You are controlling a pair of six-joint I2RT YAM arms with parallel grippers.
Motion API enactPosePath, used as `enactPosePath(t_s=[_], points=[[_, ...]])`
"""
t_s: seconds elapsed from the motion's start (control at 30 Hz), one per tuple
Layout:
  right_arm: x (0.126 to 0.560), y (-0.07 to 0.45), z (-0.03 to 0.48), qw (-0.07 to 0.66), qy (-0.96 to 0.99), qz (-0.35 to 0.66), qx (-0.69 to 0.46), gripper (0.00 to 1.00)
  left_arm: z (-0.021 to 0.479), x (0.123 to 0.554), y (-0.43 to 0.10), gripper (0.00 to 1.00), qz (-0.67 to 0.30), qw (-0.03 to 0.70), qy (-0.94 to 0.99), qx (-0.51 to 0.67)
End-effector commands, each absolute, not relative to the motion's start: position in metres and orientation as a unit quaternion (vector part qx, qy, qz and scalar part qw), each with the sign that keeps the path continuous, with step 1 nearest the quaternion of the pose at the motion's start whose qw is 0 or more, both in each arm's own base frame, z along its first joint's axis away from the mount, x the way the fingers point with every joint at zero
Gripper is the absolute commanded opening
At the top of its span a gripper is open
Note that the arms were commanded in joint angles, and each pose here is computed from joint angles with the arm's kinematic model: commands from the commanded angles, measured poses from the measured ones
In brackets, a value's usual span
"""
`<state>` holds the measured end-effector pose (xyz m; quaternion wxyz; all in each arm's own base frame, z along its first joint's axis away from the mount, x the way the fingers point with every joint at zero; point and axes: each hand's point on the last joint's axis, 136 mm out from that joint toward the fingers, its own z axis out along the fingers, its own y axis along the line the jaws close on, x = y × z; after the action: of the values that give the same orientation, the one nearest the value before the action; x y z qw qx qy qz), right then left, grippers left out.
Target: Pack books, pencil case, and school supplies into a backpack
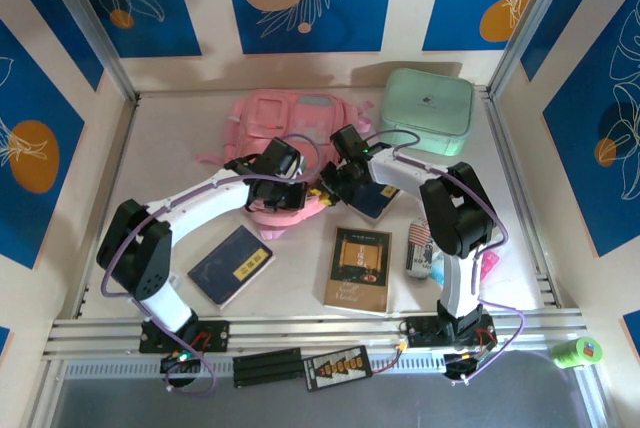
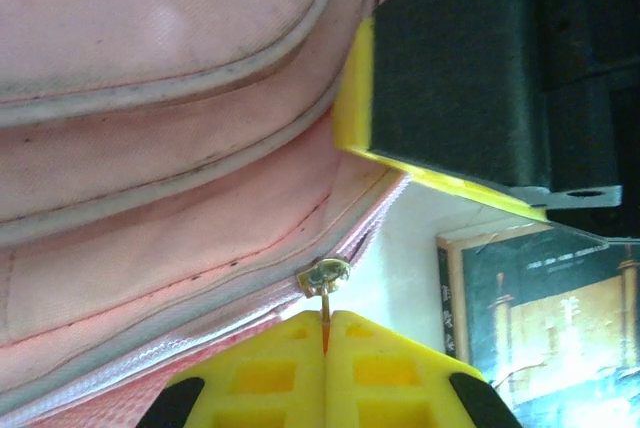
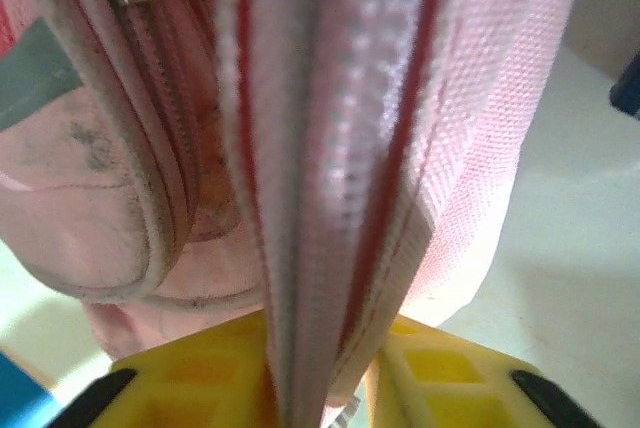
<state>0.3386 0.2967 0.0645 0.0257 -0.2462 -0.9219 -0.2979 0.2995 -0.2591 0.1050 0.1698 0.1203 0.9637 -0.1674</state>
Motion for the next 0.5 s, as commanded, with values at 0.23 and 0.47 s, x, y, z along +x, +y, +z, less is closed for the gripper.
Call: enactPosePath(t_s=[0.23, 0.47], points=[[0.362, 0.268, 0.087, -0.067, -0.927, -0.271, -0.249, 0.17, 0.086, 0.280, -0.192, 0.00, 0.002, 0.130, 0.979, 0.155], [0.371, 0.259, 0.097, -0.082, -0.930, -0.282, -0.220, 0.16, 0.087, 0.298, -0.166, 0.00, 0.018, 0.136, 0.977, 0.161]])
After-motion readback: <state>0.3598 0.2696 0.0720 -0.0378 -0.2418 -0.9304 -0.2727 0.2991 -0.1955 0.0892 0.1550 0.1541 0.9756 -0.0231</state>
